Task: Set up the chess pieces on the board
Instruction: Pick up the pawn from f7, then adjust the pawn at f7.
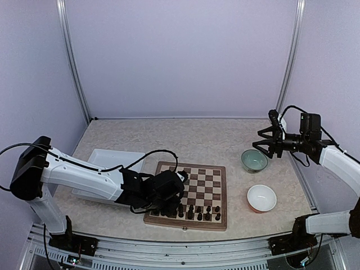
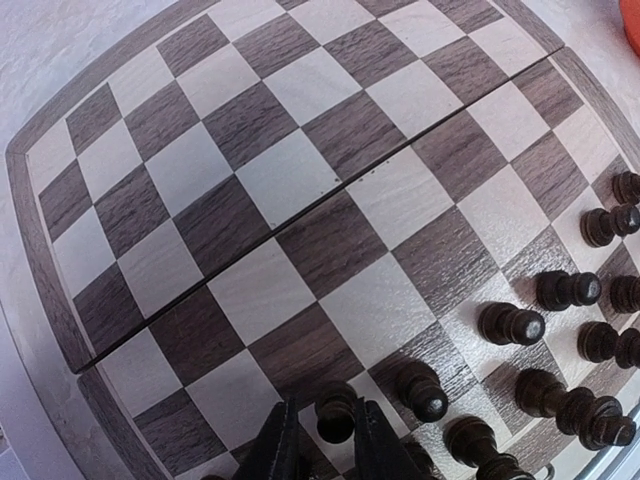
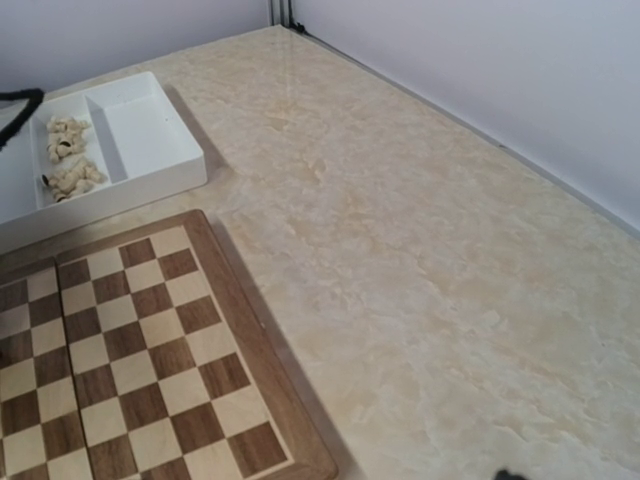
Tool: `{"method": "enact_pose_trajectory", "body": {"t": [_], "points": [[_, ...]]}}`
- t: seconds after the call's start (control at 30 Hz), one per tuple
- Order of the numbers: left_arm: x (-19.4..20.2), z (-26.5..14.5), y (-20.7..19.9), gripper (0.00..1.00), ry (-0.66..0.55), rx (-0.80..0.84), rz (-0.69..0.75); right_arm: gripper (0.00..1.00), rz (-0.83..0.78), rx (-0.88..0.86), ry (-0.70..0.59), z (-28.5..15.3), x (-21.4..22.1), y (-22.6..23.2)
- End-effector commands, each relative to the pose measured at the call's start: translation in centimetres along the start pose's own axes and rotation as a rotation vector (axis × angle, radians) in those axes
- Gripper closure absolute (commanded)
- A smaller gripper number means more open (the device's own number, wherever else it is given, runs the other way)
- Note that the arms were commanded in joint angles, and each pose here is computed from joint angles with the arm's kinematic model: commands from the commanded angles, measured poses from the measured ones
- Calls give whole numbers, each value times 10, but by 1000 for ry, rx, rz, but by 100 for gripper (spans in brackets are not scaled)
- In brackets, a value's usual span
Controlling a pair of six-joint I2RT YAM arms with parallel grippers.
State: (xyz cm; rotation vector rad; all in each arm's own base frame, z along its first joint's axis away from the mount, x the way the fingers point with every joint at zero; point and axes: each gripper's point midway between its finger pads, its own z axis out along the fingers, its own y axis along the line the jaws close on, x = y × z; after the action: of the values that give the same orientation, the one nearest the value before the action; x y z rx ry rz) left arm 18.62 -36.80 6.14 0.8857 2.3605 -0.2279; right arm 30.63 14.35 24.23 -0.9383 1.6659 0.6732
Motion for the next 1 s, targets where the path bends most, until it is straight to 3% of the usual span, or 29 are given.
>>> {"method": "enact_pose_trajectory", "body": {"t": [0.0,0.23,0.43,0.97], "points": [[-26,-9,1,76,-51,12,-36,27,5,-12,-3,-1,2,1],[-36,-3,13,76,-3,75,-116,27,1,-9,-3,-2,2,0],[-19,11,8,100,111,165,-97,27,-2,-8,-1,-1,2,0],[3,24,1,100,201,202,-57,27,2,-11,3,-1,4,0]]}}
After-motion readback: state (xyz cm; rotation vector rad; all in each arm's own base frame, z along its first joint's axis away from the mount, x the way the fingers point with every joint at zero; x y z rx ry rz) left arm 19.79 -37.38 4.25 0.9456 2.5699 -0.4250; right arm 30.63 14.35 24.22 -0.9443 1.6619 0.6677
